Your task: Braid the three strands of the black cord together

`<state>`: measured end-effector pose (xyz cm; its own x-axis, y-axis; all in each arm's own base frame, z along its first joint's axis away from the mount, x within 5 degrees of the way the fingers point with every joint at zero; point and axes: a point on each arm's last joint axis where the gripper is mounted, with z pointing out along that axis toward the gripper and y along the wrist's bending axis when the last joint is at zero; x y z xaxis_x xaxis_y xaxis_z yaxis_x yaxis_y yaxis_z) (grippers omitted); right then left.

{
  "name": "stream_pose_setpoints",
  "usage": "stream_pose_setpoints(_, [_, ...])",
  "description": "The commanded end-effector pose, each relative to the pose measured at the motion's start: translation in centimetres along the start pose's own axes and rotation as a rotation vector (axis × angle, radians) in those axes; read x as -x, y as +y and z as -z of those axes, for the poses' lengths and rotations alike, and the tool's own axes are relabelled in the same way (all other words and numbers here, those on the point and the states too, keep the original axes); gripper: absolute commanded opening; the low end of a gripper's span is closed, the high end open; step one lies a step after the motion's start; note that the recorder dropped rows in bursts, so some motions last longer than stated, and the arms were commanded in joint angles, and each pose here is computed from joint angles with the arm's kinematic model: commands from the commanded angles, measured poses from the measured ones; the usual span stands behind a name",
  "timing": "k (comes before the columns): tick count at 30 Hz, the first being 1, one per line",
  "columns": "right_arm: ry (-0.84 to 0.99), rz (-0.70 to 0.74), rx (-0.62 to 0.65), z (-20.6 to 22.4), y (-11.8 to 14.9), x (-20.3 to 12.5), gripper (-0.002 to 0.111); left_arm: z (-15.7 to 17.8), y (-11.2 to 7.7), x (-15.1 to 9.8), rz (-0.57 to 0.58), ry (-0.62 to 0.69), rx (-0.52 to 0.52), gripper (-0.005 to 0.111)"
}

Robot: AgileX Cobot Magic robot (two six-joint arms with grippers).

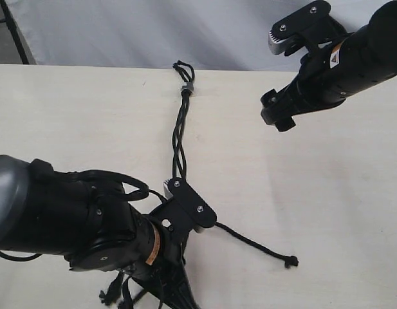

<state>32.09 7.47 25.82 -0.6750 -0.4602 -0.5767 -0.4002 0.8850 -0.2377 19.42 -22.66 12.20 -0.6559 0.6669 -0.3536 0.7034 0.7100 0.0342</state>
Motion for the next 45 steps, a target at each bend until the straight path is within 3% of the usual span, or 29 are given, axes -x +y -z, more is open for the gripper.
stream_pose_setpoints(1, [-0.006, 0.004, -0.006, -0.1, -0.2, 0.0, 0.102, 1.0, 0.4, 0.0, -0.01, 0.093, 0.045, 0.001])
stream_pose_setpoints(4, [-0.006, 0.001, -0.004, -0.1, -0.1, 0.0, 0.102, 3.9, 2.7, 1.7, -0.003, 0.042, 0.114, 0.001])
stream_pose_setpoints(9, [-0.006, 0.001, -0.004, -0.1, -0.1, 0.0, 0.102, 5.4, 6.7, 1.5, -0.009, 0.033, 0.206, 0.001])
stream_pose_setpoints(13, [-0.002, 0.001, -0.004, -0.1, -0.1, 0.0, 0.102, 3.9, 9.0, 0.6, -0.015, 0.025, 0.215, 0.001])
stream_pose_setpoints(19, [0.008, -0.003, 0.0, -0.1, -0.1, -0.1, 0.102, 0.8, 10.3, -1.1, -0.049, 0.024, 0.184, 0.001])
stream_pose_setpoints(23, [0.008, -0.003, 0.0, -0.1, -0.1, -0.1, 0.102, -0.6, 10.4, -1.9, -0.044, 0.07, 0.17, 0.001])
stream_pose_setpoints(27, [0.004, -0.003, -0.001, -0.1, -0.1, -0.1, 0.102, -1.2, 9.4, -2.2, 0.052, 0.102, 0.128, 0.001])
stream_pose_setpoints(31, [-0.011, -0.003, -0.003, -0.1, -0.1, 0.1, 0.102, -1.3, 6.0, -2.2, 0.043, 0.158, 0.056, 0.001])
stream_pose_setpoints(35, [-0.021, -0.003, -0.004, -0.1, -0.1, 0.1, 0.102, -1.0, 2.0, -1.6, -0.15, 0.157, 0.016, 0.001])
stream_pose_setpoints(36, [-0.021, -0.003, -0.004, -0.1, -0.1, 0.1, 0.102, -0.8, 1.7, -1.3, -0.152, 0.142, 0.02, 0.001])
stream_pose_setpoints(45, [-0.012, -0.003, -0.003, -0.1, -0.1, 0.1, 0.102, 2.1, 5.9, 0.6, 0.022, -0.021, 0.112, 0.001])
